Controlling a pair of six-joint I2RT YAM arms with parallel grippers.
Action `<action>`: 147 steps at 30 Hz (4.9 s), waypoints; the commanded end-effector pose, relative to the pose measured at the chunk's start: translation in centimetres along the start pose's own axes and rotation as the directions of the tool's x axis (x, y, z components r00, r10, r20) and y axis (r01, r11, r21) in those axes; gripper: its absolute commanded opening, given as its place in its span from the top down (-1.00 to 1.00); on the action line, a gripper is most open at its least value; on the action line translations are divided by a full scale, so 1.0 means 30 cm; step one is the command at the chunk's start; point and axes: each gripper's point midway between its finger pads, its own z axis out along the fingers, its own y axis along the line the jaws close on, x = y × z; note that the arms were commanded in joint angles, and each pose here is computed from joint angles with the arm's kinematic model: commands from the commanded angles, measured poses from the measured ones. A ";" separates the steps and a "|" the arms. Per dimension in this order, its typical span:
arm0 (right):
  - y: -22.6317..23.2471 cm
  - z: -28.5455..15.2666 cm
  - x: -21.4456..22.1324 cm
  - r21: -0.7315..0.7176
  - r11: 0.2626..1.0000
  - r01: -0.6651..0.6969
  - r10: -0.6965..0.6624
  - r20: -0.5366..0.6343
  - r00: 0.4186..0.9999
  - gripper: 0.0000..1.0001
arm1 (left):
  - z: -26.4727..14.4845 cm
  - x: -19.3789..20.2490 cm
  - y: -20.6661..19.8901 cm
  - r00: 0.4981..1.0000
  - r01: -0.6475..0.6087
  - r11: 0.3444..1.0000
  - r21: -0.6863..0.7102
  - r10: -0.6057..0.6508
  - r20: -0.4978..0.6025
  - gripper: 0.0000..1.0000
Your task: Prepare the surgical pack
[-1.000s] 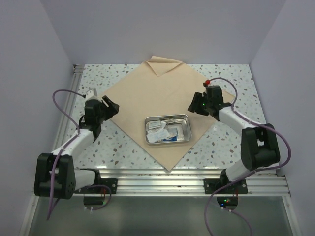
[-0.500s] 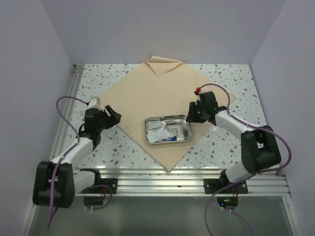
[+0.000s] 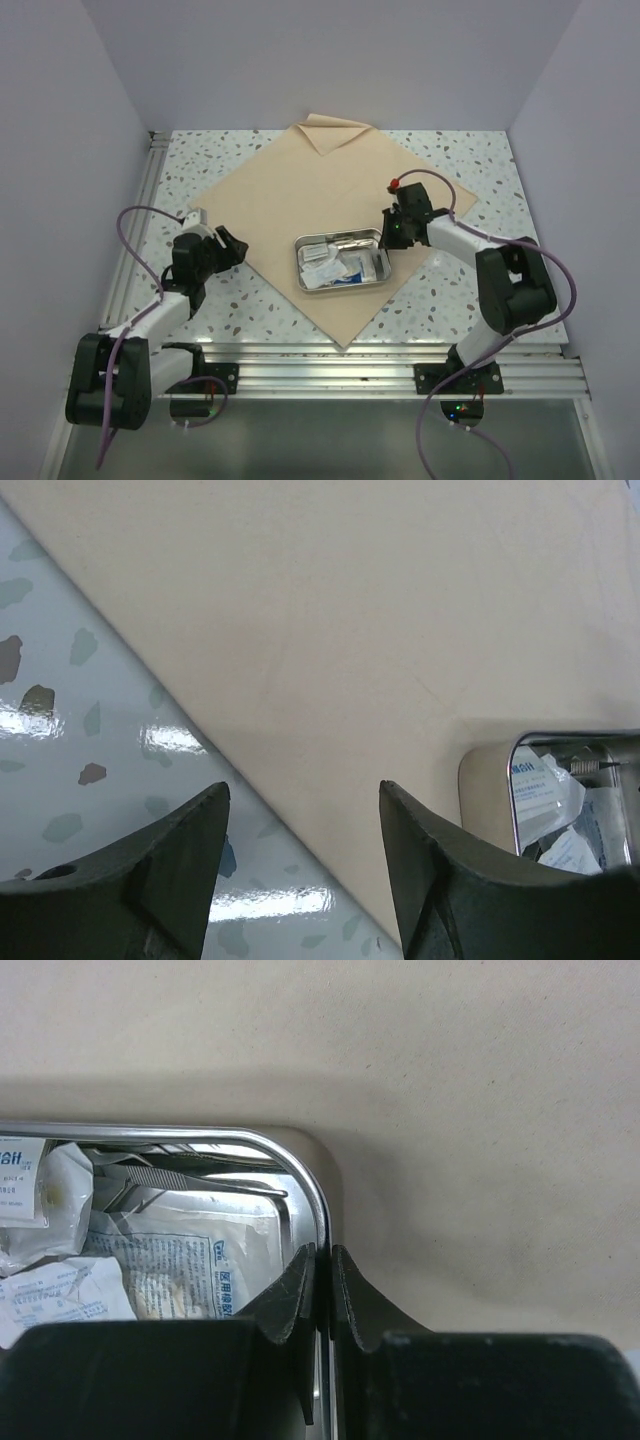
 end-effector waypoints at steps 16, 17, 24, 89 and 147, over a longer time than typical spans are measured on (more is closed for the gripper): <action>-0.026 -0.009 -0.211 0.126 0.992 -0.026 0.010 0.121 0.993 -0.10 | -0.034 -0.096 -0.086 0.986 -0.080 0.988 0.133 0.059 0.153 -0.36; -0.025 -0.050 -0.229 0.133 0.991 -0.023 0.003 0.152 0.988 -0.12 | -0.035 -0.093 -0.085 0.987 -0.080 0.988 0.134 0.060 0.152 -0.36; 0.026 -0.266 -0.162 0.141 0.983 0.116 -0.149 0.252 0.956 -0.12 | -0.045 -0.098 -0.109 0.985 -0.091 0.981 0.171 0.063 0.159 -0.71; 0.591 -0.281 0.159 -0.136 0.752 0.645 -0.626 0.160 0.764 1.00 | -0.106 0.049 -0.478 0.970 -0.236 0.743 0.626 0.221 0.104 -1.00; 0.559 -0.243 -0.171 -0.221 0.756 0.616 -0.580 0.208 0.787 1.00 | 0.099 0.235 -0.741 0.917 -0.242 0.646 0.724 0.395 -0.046 0.51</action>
